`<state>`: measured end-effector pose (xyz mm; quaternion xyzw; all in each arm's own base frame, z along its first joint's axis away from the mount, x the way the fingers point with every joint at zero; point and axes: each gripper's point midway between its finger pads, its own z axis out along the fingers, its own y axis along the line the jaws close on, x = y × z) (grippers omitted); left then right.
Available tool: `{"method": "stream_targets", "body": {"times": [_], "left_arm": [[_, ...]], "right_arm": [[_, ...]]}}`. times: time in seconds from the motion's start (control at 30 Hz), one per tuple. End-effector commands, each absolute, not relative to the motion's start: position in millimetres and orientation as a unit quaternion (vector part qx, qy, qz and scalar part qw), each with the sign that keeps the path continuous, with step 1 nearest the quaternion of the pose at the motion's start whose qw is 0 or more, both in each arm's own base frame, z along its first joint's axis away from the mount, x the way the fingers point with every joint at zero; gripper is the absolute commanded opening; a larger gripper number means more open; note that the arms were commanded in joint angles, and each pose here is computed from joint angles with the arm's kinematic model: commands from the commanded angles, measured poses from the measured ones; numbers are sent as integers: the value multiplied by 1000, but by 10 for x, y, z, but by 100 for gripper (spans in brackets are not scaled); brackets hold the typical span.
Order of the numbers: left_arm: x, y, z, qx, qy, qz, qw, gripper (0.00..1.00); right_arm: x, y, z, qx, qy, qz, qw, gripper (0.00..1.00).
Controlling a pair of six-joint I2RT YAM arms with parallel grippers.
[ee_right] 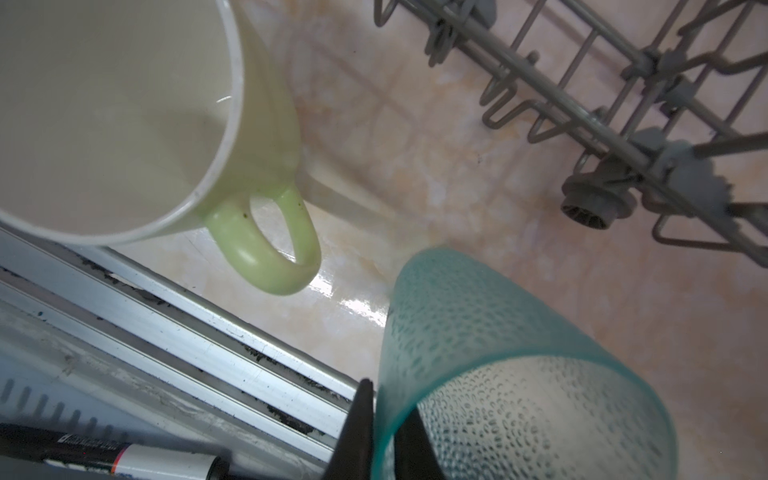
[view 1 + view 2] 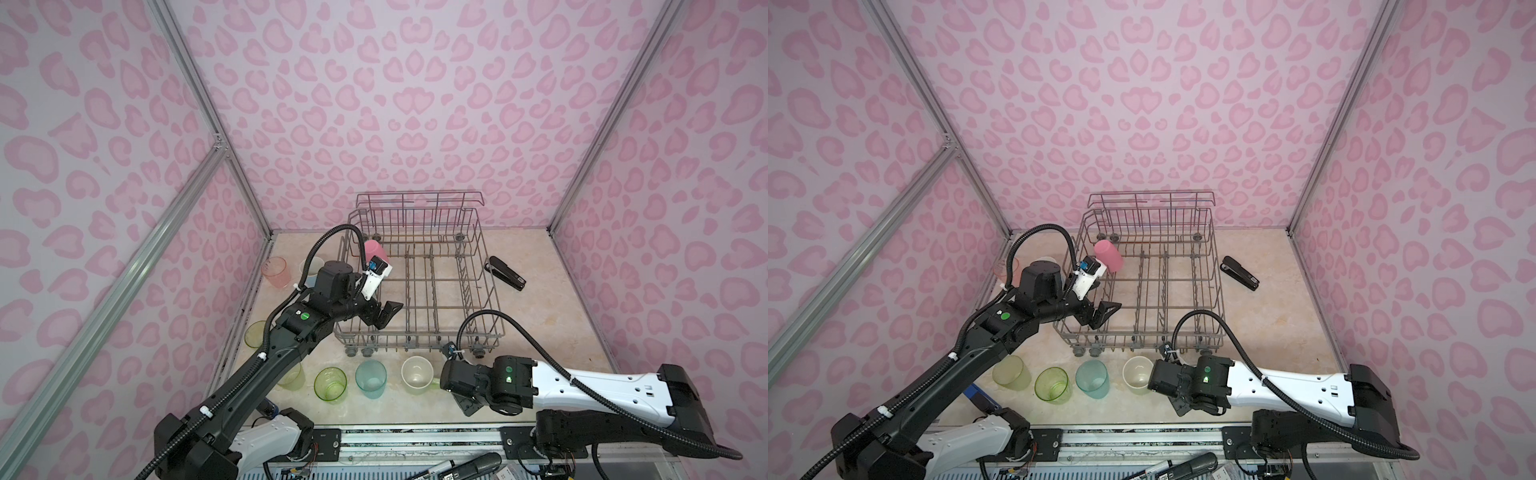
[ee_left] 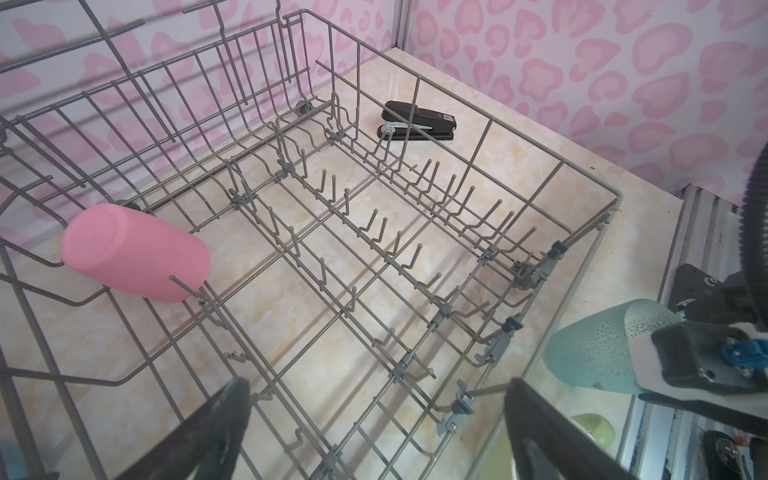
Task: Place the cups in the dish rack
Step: 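Close the right gripper on the rim of the teal cup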
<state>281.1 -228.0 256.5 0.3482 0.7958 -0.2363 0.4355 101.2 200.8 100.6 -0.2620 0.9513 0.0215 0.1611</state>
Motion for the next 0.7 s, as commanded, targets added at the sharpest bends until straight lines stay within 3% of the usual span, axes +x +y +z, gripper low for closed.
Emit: {"method": "stream_targets", "body": {"times": [0.0,0.23,0.67], "left_arm": [[2847,-2293,2593,348,791,-235,445,97],[2848,-2288,2591,347,792,-234,445,97],[2859,-2266,2583,345,792,-227,449,97]], "right_arm": [[1013,2014,1014,-271,949,20,162,7],[993,2032,1097,-279,946,34,163,0],[947,2030,1399,-292,939,62,171,0]]}}
